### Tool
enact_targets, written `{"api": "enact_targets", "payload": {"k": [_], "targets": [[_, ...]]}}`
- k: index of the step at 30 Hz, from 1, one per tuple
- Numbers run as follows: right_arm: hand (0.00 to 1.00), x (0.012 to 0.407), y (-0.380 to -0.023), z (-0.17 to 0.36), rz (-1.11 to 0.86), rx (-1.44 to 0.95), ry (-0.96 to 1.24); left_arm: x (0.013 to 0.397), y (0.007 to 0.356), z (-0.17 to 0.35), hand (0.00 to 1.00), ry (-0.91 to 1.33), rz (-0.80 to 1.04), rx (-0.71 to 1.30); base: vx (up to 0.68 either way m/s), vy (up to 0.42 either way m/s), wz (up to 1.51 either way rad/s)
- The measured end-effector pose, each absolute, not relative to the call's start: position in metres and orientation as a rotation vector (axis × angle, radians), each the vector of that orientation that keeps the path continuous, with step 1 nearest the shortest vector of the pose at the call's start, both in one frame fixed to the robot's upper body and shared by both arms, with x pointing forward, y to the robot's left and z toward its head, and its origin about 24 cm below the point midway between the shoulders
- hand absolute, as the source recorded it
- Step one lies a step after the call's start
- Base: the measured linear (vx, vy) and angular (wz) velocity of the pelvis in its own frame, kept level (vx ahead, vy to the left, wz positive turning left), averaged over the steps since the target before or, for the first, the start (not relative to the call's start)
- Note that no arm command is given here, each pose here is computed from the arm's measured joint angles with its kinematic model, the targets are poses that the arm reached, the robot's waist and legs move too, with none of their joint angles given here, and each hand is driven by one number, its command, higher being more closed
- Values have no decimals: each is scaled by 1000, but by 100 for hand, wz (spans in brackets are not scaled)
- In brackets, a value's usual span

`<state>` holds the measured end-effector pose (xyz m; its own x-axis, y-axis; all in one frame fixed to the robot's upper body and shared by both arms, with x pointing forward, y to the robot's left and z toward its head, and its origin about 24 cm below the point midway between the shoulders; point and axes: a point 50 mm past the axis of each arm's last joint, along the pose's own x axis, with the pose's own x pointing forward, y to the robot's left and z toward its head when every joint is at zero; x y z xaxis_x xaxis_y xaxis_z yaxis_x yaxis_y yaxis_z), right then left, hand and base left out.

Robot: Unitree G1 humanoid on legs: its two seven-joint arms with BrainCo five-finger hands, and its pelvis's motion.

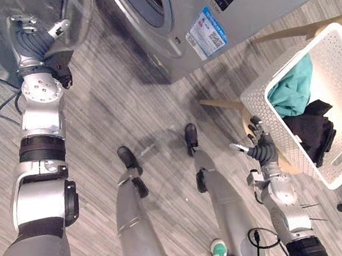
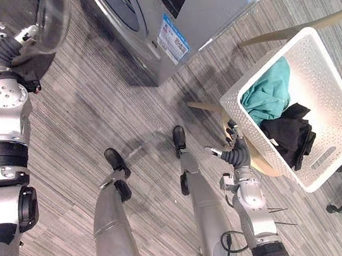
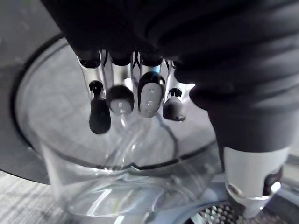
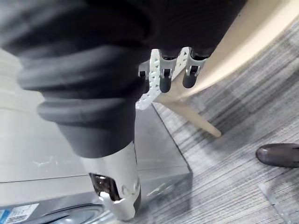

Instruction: Pick up the laundry basket with both hands and put the clothes into the washing machine.

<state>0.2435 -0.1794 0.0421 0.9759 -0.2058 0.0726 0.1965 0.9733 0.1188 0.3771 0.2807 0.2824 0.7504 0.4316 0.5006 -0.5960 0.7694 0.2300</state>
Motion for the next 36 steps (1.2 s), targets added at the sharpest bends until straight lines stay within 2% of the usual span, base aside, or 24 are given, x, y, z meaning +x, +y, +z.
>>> {"api": "enact_targets", "payload": {"k": [9,14,16,19,21,22,26,29,36], "targets": [[0,232,-188,42,-241,127,-100,365,310,272,0,-397,696,366,12,-7,14],[0,227,-189,36,-251,126,-72,357,293,215,0,-333,635,368,35,15,18],[0,225,-188,31,-257,126,-51,348,277,169,0,-267,582,320,44,-6,30],[0,224,-189,23,-261,110,-3,319,250,92,0,-102,520,217,31,-37,19],[0,220,-191,1,-273,76,118,284,231,26,0,106,489,165,95,-55,8],[0,218,-191,-6,-273,67,150,274,227,11,0,158,479,164,130,-46,7],[0,202,-191,-53,-268,-22,396,194,215,-87,0,600,415,170,148,-19,-4],[0,192,-193,-71,-256,-83,503,149,212,-124,0,825,367,196,151,37,-22],[0,205,-187,-52,-202,-139,407,109,218,-146,0,1011,335,269,82,42,-47]]}}
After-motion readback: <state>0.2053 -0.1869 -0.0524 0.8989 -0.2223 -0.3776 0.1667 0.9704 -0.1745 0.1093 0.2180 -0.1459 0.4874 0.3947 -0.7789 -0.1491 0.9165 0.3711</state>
